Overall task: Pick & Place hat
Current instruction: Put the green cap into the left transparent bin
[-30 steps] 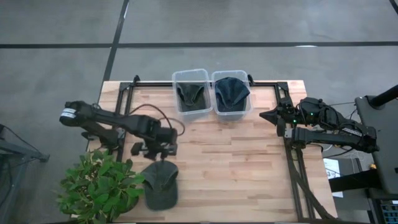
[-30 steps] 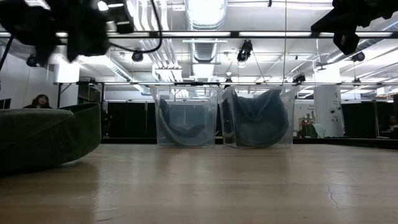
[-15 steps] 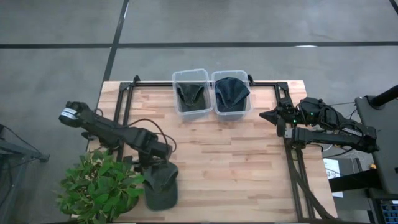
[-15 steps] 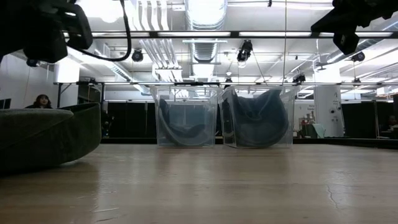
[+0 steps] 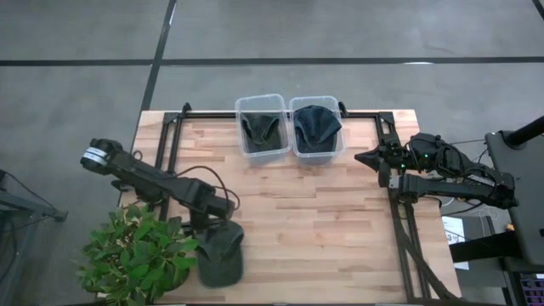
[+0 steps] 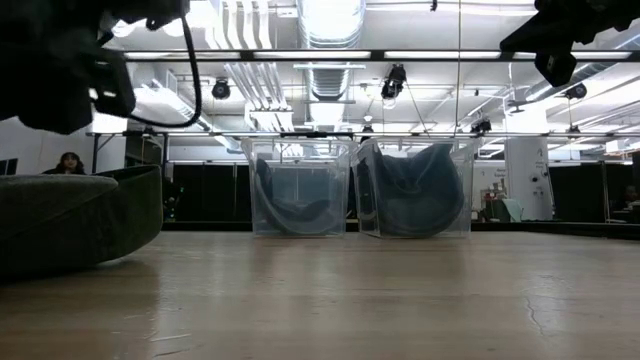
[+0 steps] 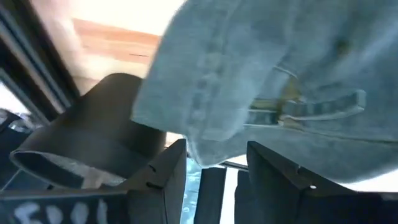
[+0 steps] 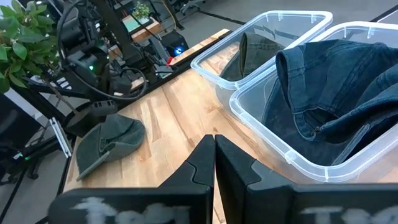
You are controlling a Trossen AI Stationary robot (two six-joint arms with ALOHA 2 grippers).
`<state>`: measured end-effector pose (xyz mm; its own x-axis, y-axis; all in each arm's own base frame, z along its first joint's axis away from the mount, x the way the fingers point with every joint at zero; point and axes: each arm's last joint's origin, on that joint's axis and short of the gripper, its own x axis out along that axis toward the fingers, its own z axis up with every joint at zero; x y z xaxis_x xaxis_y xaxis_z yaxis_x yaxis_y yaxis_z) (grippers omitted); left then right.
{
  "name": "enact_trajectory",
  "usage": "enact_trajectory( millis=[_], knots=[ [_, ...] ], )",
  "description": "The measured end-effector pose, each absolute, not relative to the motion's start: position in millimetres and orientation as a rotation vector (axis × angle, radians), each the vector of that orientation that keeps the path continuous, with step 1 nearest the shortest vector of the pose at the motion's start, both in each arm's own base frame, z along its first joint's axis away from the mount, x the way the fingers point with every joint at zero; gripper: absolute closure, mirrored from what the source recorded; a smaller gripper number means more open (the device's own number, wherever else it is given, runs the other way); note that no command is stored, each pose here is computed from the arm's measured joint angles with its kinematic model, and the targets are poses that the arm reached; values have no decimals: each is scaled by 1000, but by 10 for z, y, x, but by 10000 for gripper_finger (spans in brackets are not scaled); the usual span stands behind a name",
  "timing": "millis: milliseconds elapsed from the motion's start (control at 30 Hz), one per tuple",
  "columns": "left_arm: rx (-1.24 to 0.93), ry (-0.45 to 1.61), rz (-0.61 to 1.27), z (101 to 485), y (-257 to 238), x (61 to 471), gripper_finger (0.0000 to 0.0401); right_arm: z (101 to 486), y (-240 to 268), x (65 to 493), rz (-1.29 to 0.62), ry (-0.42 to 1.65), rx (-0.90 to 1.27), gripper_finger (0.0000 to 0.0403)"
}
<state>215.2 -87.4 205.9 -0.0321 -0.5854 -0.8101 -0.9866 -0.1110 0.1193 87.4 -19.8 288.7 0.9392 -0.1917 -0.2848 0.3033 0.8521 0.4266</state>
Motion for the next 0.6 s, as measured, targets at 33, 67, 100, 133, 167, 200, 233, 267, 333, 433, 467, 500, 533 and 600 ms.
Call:
enact_trajectory(
  millis=[33,67,100,133,167,200,233,267,333,433,467,500,533,600],
  knots=[
    [-1738,1668,1029,2041,-873,2136,240,2887,-198,874,-263,237,485,394],
    [-1741,1683,1029,2027,-873,2127,240,2887,-198,874,-263,237,485,394],
    [-1744,1696,1021,2019,-875,2123,240,2887,-198,874,-263,237,485,394],
    [-1743,1705,1011,2015,-876,2122,240,2887,-197,874,-263,237,486,394],
    [-1738,1711,1004,2011,-876,2119,240,2887,-197,874,-263,237,485,394],
    [-1737,1723,996,2011,-877,2116,240,2887,-198,874,-263,237,485,394],
    [-1739,1736,987,2011,-879,2114,240,2887,-198,874,-263,237,486,394],
    [-1742,1747,982,2009,-881,2112,240,2887,-198,874,-263,237,485,394],
    [-1744,1774,975,2001,-885,2100,240,2887,-197,874,-263,237,485,394],
    [-1744,1798,970,1983,-889,2085,240,2887,-197,874,-263,237,485,394],
    [-1744,1799,969,1973,-889,2082,240,2887,-197,874,-263,237,485,394],
    [-1744,1800,965,1959,-890,2079,240,2887,-198,874,-263,237,485,394],
    [-1746,1803,959,1943,-892,2075,240,2887,-197,874,-263,237,485,394],
    [-1761,1810,925,1907,-903,2080,240,2887,-198,874,-263,237,485,394]
  ],
)
